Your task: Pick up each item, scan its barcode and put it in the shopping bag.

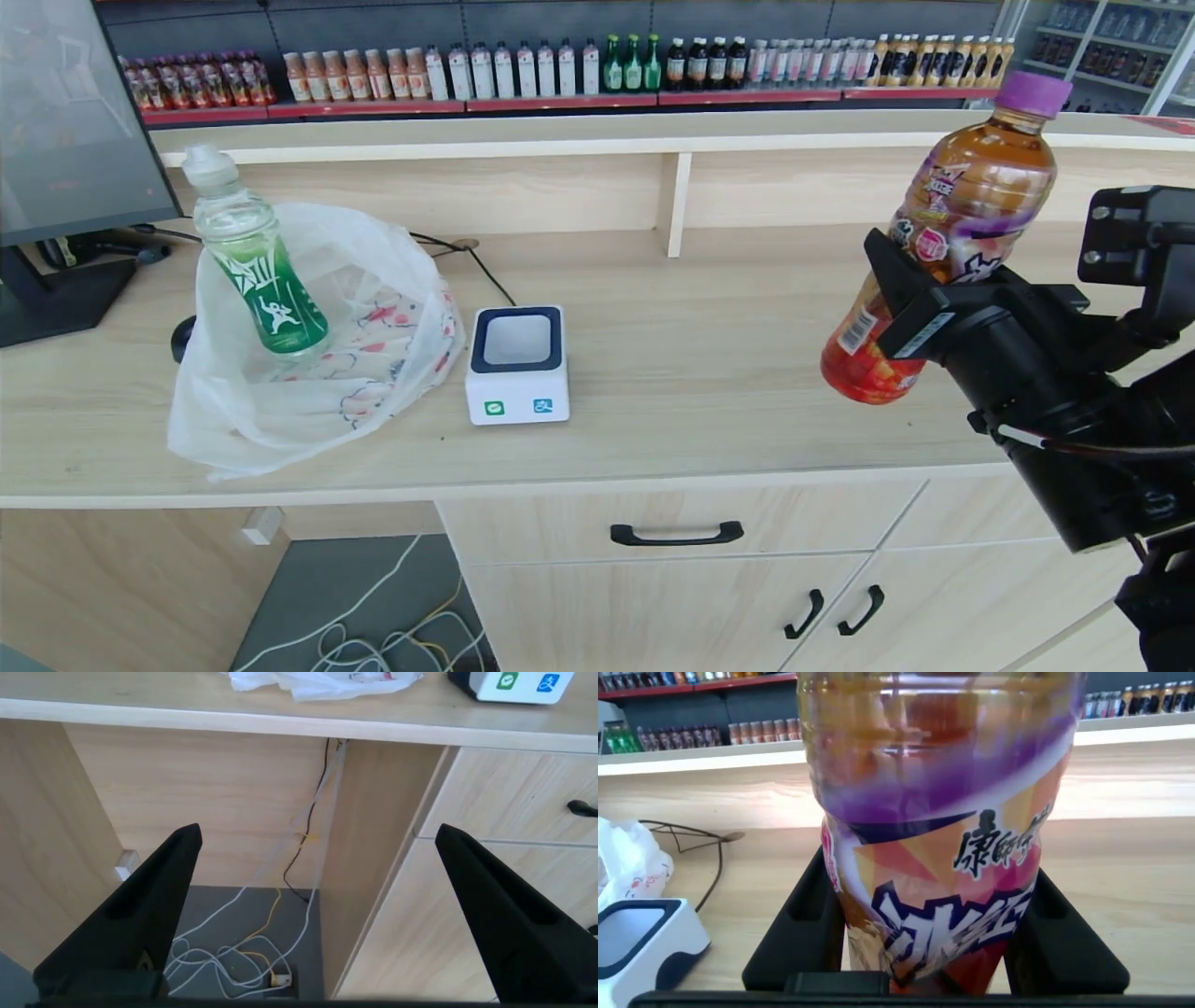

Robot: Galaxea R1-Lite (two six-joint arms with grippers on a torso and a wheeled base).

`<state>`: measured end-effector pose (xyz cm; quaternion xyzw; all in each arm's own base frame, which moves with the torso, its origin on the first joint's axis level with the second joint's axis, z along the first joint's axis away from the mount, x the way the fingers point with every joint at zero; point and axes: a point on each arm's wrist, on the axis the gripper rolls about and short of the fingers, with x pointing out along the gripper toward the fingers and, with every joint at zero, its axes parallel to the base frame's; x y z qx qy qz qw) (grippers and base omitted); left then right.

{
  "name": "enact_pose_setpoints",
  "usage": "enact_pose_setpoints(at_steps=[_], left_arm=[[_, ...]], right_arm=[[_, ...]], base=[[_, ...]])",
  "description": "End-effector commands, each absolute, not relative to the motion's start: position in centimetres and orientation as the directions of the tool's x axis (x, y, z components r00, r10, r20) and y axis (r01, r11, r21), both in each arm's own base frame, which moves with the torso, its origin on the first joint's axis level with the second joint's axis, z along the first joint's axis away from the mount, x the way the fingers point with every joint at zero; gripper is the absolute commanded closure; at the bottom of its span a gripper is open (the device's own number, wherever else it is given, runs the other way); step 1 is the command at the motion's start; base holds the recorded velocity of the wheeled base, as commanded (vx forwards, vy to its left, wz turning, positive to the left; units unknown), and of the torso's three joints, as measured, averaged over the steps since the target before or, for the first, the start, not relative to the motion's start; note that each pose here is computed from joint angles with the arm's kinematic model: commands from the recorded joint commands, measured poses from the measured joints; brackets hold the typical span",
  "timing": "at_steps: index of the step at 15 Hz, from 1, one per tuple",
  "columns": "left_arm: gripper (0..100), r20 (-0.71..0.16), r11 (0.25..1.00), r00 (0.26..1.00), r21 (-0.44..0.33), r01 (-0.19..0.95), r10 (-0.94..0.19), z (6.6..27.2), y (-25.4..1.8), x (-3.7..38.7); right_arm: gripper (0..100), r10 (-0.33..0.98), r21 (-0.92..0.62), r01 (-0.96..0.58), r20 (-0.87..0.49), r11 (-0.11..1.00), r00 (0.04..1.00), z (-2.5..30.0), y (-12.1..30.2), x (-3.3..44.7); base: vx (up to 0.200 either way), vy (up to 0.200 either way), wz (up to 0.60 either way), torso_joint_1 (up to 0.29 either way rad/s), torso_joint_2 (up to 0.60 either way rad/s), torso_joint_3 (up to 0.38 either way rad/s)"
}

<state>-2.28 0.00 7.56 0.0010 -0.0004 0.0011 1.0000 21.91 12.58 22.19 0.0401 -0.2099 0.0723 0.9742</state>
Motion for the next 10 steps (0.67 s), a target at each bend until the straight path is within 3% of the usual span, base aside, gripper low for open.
enact_pose_setpoints(at_steps=[1,10], left_arm=[[0,0.002,1.0,1.0,0.0,-0.003,0.003,7.56,0.0,-2.28],[0,0.002,1.0,1.0,0.0,-0.002,0.002,7.56,0.0,-2.28]], right_arm=[[100,0.126,0.045,-0.158,0.408,0.986,0.904,21.98,12.65,22.04],[100,0.134,0.039,-0.163,0.405,0.986,0.904,21.9,12.88,22.04]], base=[[0.0,0.2,0.0,0.002,0.01,-0.002],[0.0,0.2,0.0,0.0,0.0,0.002]])
